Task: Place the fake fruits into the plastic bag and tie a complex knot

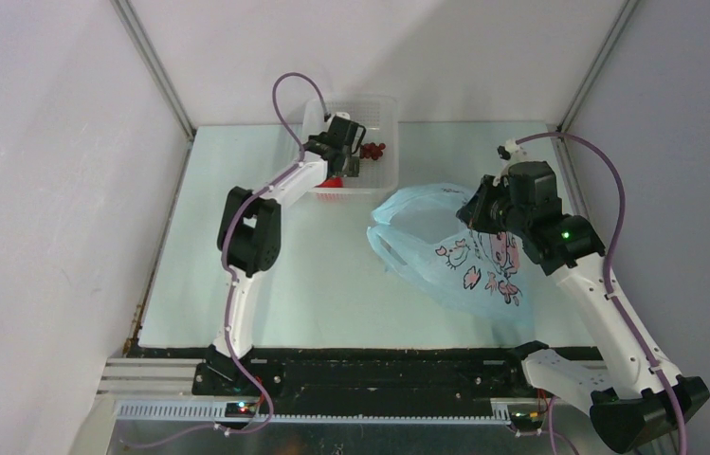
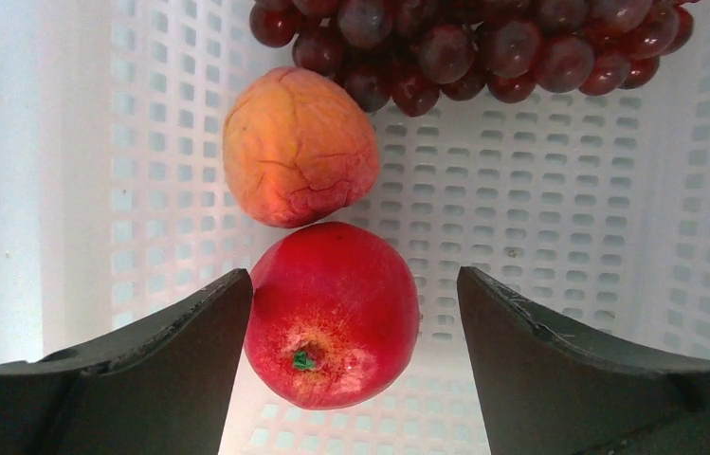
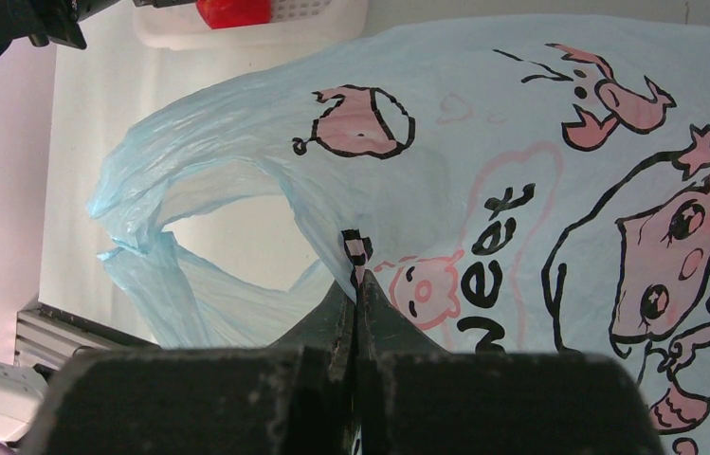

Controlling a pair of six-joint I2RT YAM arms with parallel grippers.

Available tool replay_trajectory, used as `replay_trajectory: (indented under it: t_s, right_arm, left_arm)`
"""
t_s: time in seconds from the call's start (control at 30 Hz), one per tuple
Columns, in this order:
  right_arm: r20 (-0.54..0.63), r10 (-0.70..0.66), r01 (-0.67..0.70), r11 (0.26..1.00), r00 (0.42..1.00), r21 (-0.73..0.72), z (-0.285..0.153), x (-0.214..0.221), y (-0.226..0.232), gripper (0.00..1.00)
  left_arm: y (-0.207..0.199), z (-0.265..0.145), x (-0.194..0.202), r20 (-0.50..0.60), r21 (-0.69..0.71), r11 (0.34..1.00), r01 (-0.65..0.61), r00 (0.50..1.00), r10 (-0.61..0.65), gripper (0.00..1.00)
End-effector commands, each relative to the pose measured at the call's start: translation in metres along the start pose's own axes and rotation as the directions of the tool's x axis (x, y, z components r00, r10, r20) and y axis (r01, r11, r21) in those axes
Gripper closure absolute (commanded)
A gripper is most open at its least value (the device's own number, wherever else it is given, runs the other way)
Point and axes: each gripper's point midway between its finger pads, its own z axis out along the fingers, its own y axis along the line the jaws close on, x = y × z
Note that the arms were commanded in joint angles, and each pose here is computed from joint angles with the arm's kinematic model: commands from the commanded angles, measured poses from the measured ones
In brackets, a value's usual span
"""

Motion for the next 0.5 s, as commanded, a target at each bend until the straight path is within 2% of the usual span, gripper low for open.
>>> replay_trajectory:
  t_s: [0.0,0.47]
  right_arm:
    - [0.045,-0.002,0.003,1.000,0.999,-0.030,-0.006,-0.009,0.008,1.00]
    - [0.047,0.000,0.002,0.999,0.999,-0.036,-0.006,-0.009,0.010,1.00]
  left_arm:
    - [0.008,-0.003,-0.008,0.019,-0.048,0.996,0.071,0.997,-0.071,0.14]
    - [-0.005,0.009,0.012,-0.053,-0.008,0.999,0.048,0.997,-0.049,0.13]
